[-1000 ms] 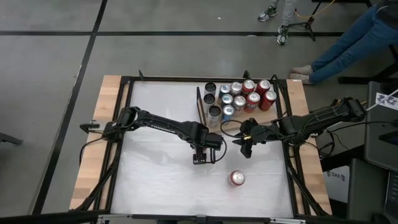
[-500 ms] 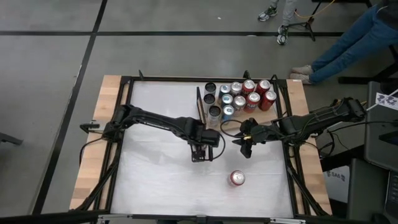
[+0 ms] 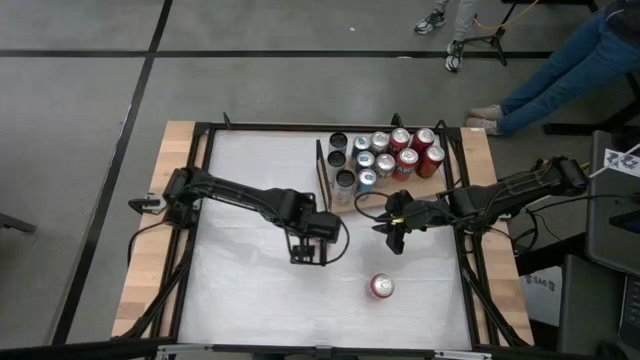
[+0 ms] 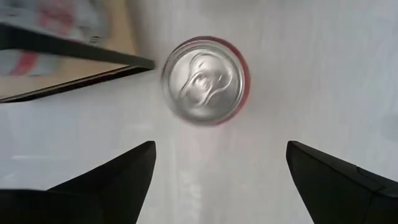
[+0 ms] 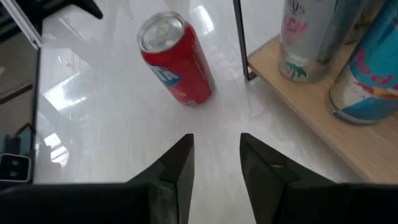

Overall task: Place canned beverage on shelf
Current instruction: Put the orange soda can on the shelf aligned with the other orange soda can

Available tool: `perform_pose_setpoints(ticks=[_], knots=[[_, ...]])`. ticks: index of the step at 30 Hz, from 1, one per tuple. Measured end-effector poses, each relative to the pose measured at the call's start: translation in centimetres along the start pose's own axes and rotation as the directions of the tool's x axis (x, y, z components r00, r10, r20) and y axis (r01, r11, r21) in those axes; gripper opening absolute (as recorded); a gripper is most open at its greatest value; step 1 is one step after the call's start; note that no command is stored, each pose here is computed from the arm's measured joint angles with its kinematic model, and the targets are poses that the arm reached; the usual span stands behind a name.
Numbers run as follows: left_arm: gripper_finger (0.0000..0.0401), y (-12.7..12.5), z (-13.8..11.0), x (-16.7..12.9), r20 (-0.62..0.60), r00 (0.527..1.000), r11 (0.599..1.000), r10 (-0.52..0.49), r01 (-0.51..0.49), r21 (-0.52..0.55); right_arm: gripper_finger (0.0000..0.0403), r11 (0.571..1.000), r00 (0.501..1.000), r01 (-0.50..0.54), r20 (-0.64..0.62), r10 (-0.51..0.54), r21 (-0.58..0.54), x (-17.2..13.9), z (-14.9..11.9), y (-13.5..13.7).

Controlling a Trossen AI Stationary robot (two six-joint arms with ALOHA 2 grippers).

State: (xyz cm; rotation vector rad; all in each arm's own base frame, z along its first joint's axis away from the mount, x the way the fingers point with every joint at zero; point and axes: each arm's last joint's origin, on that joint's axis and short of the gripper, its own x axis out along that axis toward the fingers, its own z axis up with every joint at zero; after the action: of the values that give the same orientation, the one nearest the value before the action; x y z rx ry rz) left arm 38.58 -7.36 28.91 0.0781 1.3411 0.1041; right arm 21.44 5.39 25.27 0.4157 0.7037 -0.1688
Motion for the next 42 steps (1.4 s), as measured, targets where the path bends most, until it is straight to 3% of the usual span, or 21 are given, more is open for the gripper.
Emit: perform_pose_setpoints(ticks=[5, 10, 15, 20, 26, 29, 35, 42], knots=[[0.0351, 0.3, -1.5, -3.8, 0.080, 0.995, 0.998, 0.059, -0.060, 0.008, 0.0137, 1.000, 1.000, -0.014, 0.020, 0.014, 0.005, 0.0, 0.2, 0.1], [0.0350, 0.5, -3.9, -8.8, 0.213, 0.966, 0.990, 0.144, -0.140, -0.034, 0.0198, 1.000, 1.000, -0.016, 0.022, 0.016, 0.006, 0.0, 0.2, 0.2], [0.0350, -0.1, -7.3, -11.6, 0.312, 0.917, 0.968, 0.246, -0.218, -0.124, 0.0257, 0.999, 0.998, -0.041, 0.056, 0.040, 0.014, 0.0, 0.6, 0.4], [0.0350, -0.8, -11.6, -11.0, 0.355, 0.883, 0.943, 0.308, -0.232, -0.240, 0.0288, 0.995, 0.985, -0.099, 0.144, 0.093, 0.032, -0.1, 1.4, 0.9], [0.0350, -1.7, -15.9, -9.0, 0.390, 0.875, 0.938, 0.287, -0.175, -0.299, 0.0293, 0.990, 0.978, -0.131, 0.170, 0.122, 0.044, -0.2, 1.7, 1.2], [0.0350, -2.2, -17.4, -7.9, 0.443, 0.857, 0.945, 0.264, -0.138, -0.295, 0.0293, 0.980, 0.964, -0.197, 0.189, 0.186, 0.039, -0.2, 2.0, 1.6], [0.0350, -2.7, -18.9, -5.8, 0.505, 0.829, 0.951, 0.238, -0.094, -0.293, 0.0293, 0.943, 0.908, -0.325, 0.254, 0.332, -0.069, 0.5, 3.2, 3.0], [0.0350, -2.7, -19.2, -4.4, 0.492, 0.834, 0.948, 0.251, -0.110, -0.297, 0.0293, 0.949, 0.944, -0.220, 0.195, 0.266, -0.227, 2.8, 6.1, 5.6]])
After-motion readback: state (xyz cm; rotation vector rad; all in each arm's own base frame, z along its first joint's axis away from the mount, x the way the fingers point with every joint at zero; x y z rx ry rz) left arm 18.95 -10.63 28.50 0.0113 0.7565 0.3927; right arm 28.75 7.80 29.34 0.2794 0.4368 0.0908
